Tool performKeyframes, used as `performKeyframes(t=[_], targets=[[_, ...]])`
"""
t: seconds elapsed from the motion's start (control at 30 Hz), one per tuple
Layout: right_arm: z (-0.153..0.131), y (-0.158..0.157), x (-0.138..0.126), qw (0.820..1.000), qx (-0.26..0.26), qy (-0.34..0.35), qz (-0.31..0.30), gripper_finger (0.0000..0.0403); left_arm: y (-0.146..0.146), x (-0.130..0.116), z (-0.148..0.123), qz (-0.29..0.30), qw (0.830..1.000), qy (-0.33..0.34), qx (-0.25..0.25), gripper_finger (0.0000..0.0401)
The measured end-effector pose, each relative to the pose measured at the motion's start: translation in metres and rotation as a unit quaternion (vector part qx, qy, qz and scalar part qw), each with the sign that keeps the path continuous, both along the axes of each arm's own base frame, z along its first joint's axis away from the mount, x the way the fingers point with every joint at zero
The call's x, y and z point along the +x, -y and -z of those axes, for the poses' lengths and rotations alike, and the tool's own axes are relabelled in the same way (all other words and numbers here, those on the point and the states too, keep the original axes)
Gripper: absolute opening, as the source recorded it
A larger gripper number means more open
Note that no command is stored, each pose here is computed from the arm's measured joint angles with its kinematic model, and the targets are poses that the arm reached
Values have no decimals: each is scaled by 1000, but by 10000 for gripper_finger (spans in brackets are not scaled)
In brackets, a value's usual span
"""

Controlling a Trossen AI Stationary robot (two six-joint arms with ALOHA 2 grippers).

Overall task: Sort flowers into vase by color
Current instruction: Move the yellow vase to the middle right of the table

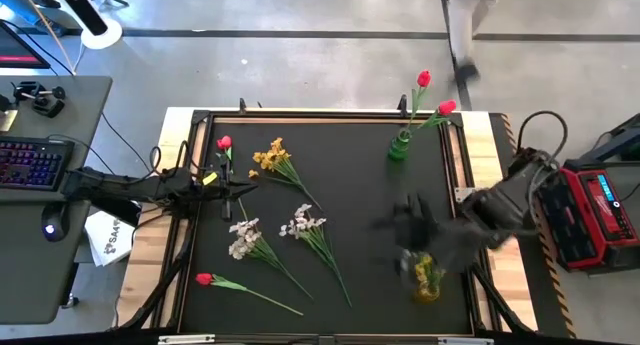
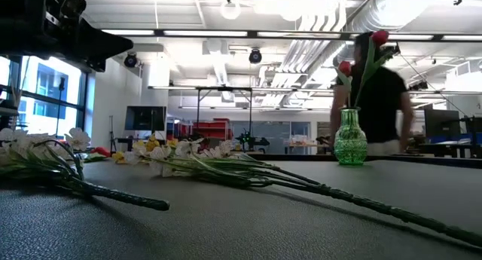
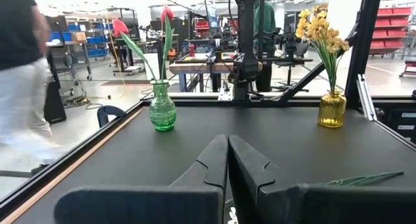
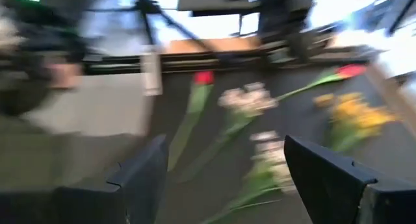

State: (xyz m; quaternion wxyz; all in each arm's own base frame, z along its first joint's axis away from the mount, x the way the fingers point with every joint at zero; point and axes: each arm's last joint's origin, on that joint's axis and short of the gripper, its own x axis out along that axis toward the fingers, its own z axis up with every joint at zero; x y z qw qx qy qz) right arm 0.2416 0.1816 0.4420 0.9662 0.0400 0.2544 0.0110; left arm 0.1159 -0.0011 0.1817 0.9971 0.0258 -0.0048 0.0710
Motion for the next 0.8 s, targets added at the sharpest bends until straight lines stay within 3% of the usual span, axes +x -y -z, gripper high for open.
performKeyframes(t=[0.13,0.27,0.37,0.5,0.57,0.67,0.73,0.8], targets=[[5,-42,-15,993,109,-8,-34,291,0,0,0,0,1000,0,0,0],[23,-81,-26,968,240,-70,-17,291,0,0,0,0,1000,0,0,0],[43,-105,-36,933,329,-139,49,291,0,0,0,0,1000,0,1,0],[70,-129,-50,864,418,-227,164,291,0,0,0,0,1000,0,2,0],[83,-137,-57,823,441,-280,223,291,0,0,0,0,1000,-1,4,0],[105,-144,-68,769,424,-364,310,291,0,0,0,0,1000,-3,18,0],[118,-146,-73,753,392,-395,351,291,0,0,0,0,1000,-4,27,0],[128,-148,-74,756,361,-404,368,291,0,0,0,0,999,-6,37,0]])
